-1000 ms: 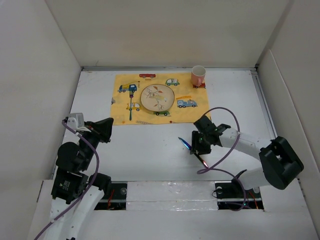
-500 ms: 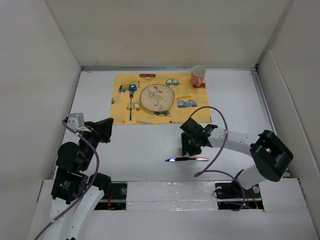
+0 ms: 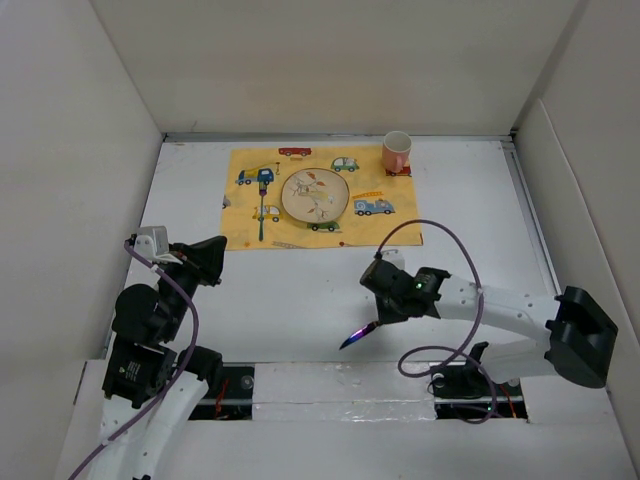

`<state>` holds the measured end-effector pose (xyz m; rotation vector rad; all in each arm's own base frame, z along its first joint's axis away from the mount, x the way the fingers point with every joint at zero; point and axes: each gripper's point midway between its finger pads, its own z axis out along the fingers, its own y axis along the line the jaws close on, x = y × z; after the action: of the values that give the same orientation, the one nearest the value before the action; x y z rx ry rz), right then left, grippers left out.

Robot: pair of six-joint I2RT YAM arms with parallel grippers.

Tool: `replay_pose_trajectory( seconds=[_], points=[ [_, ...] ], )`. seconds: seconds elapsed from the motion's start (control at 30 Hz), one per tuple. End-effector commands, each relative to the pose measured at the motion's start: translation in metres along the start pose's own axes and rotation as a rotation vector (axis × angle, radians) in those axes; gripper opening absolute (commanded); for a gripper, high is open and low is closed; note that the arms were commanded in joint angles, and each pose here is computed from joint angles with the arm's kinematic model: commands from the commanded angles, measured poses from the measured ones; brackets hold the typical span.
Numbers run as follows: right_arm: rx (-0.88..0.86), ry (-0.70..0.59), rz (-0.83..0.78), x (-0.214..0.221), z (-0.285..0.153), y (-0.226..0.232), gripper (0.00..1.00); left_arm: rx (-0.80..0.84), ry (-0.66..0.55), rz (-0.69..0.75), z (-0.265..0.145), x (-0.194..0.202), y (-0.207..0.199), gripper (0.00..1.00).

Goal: Set the dinner table for one person

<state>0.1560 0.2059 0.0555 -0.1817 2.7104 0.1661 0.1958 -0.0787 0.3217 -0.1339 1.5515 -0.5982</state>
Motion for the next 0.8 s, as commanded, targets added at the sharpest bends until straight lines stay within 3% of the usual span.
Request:
replay_pose_trajectory(
  seconds=[0.0,0.23,0.77],
  points=[
    [0.019,0.059,-0.011,0.032,-0.008,-0.004,0.23,0.035,-0.060,0.013,-0.004,-0.022,-0.012,0.06],
    [0.042,0.168,-0.056,0.068,0.007,0.007,0.19,0.035,-0.059,0.014,-0.003,-0.022,-0.011,0.06],
    [0.056,0.022,-0.206,0.015,0.059,0.060,0.17,0.025,-0.050,0.017,-0.002,-0.020,-0.010,0.06]
  ],
)
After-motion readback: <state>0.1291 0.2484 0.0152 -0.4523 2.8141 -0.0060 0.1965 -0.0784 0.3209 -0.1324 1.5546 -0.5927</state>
